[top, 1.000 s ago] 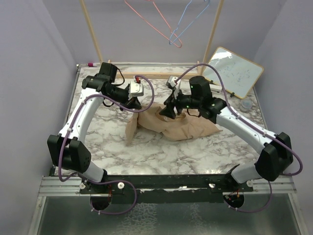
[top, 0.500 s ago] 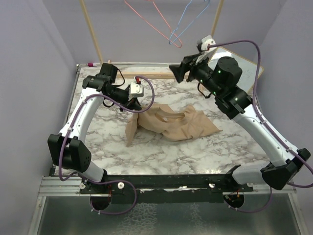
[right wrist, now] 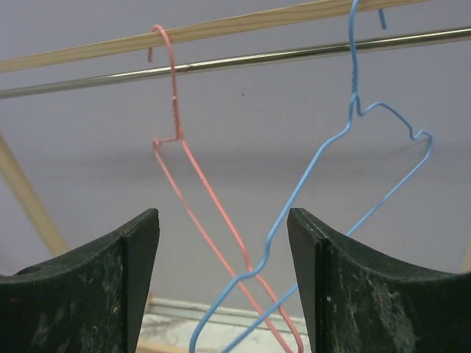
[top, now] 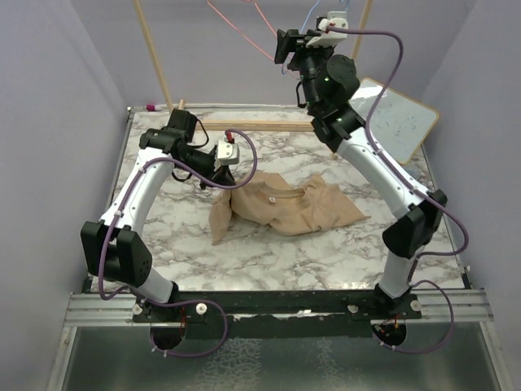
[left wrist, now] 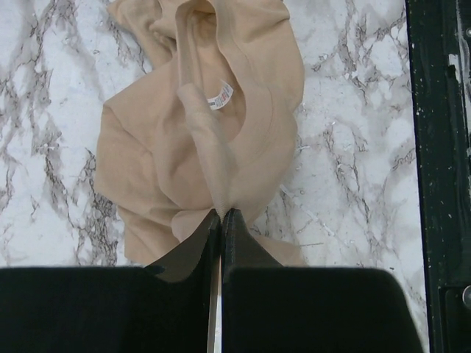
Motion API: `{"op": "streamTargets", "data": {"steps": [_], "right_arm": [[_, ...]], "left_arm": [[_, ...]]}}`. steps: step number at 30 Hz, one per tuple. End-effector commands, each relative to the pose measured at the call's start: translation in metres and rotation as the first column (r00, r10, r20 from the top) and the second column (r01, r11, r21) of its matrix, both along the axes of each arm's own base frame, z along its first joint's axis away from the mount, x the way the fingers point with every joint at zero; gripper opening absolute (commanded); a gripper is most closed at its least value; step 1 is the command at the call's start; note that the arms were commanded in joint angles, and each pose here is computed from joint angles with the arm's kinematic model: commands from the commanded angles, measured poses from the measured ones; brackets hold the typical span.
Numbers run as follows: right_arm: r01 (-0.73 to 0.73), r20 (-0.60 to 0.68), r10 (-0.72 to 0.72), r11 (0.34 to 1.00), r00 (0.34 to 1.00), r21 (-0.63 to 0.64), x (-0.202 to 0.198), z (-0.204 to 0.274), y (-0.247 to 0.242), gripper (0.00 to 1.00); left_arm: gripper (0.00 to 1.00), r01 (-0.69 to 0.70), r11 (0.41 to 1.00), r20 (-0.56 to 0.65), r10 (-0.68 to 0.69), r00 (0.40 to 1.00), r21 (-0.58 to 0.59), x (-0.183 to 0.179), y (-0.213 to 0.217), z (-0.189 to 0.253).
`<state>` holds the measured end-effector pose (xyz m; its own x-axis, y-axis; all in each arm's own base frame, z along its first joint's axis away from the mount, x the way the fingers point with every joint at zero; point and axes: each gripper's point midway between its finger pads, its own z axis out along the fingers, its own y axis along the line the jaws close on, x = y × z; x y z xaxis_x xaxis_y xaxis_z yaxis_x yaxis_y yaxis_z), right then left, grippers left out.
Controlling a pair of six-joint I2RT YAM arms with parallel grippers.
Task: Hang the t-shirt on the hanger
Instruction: Pick up the hanger from the clothesline.
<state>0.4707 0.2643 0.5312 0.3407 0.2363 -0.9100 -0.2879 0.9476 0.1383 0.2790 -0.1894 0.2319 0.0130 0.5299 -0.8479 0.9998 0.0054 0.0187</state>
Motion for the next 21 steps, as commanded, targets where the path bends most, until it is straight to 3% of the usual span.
{"op": "streamTargets", "data": {"steps": [1,7,14,21], "right_arm": [[0.195,0.041,-0.199,0.977,0.979,0.084,0.034,0.013,-0.017,0.70],[0.339,-0.004,-0.341,0.933,0.940,0.123,0.053,0.004,-0.031,0.68],[0.431,-0.069,-0.426,0.900,0.902,0.069,0.054,-0.016,-0.047,0.64],[0.473,-0.161,-0.464,0.881,0.871,0.021,0.052,-0.036,-0.065,0.49]], "left_arm": [[0.00,0.032,0.997,-0.001,-0.033,0.999,-0.065,-0.008,-0.006,0.007],[0.00,0.034,0.996,-0.019,-0.035,0.999,-0.085,-0.013,-0.008,0.006],[0.00,0.029,0.994,-0.019,-0.031,0.999,-0.103,-0.012,-0.011,0.007],[0.00,0.034,0.994,-0.011,-0.035,0.999,-0.108,-0.009,-0.012,0.007]]}}
